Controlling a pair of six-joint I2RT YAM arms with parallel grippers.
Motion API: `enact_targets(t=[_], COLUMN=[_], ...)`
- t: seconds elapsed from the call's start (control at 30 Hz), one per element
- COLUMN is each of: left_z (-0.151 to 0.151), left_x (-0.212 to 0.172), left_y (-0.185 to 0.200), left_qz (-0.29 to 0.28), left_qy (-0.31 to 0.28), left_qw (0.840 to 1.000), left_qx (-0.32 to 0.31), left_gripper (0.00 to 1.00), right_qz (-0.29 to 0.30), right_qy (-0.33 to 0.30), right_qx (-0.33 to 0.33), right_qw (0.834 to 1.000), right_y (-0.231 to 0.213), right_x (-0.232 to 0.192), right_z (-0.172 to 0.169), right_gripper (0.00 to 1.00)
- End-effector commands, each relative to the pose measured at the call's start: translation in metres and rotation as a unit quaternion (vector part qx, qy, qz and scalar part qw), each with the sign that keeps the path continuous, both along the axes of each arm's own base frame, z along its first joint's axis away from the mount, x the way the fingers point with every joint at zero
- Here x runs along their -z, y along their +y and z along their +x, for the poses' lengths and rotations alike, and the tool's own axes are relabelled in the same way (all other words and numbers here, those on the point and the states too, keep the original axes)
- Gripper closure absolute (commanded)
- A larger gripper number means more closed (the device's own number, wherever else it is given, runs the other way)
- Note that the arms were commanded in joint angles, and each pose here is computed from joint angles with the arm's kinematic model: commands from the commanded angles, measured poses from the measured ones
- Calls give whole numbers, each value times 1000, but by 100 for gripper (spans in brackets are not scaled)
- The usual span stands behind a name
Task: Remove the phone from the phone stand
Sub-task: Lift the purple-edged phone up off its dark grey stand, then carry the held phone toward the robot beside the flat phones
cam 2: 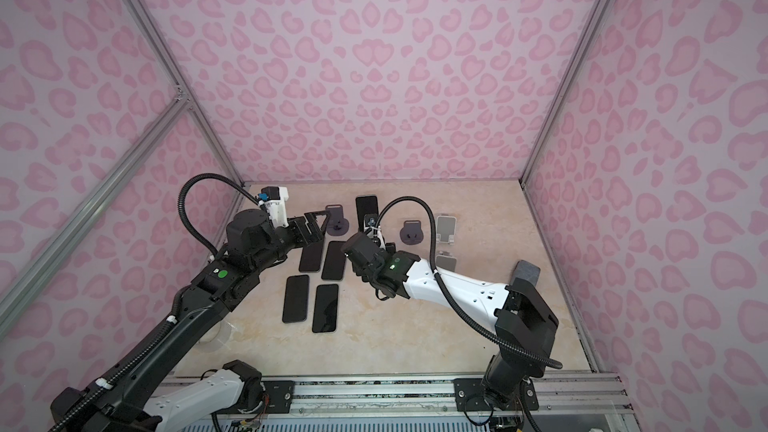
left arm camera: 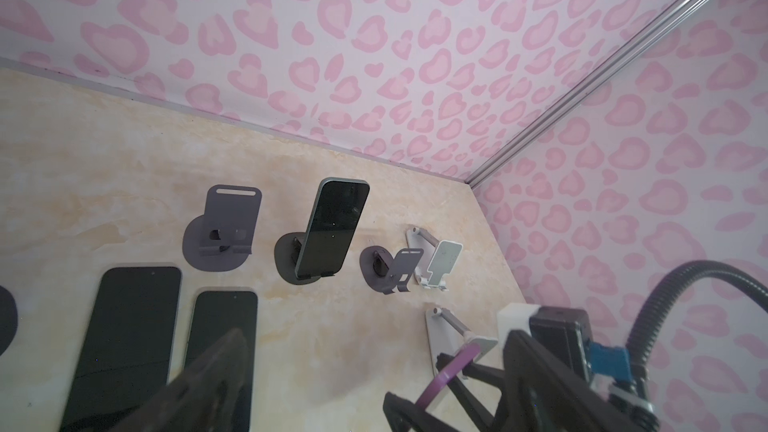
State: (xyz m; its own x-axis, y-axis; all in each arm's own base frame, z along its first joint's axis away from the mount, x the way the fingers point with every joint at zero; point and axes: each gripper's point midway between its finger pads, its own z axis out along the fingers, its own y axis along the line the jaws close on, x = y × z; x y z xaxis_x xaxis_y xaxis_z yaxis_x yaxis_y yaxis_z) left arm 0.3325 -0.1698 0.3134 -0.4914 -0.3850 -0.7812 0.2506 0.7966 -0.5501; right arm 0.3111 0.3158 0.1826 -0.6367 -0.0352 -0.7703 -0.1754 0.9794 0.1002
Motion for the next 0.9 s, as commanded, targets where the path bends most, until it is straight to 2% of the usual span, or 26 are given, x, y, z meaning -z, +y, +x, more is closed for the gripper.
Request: enact_targets(t=[0.0,0.17,0.33,0.63,0.87], left_z=[3,8,14,21,22], left_x=[3,10,13,10,9], left_y=[2,3,10,21,23], left_qz=[-10,-14,-11,-16,-17], left_qy=[9,21,24,21,18], left_qw=[1000,1000,1000,999,999], left_qx=[-5,-7,-15,-21,-20], left_gripper=[1,0,1,1,1], right_qz=[12,30,36,44,34], right_qy=[2,25,81,144,186], right_qx=[30,34,47,24,28], right_qw=[999,999,995,988,981], right_y=[-6,-7,-3,25,29], right_x=[4,16,46,95,129], right_z=[-11,-27,-42,-55,-65], right_gripper=[35,35,35,35,35])
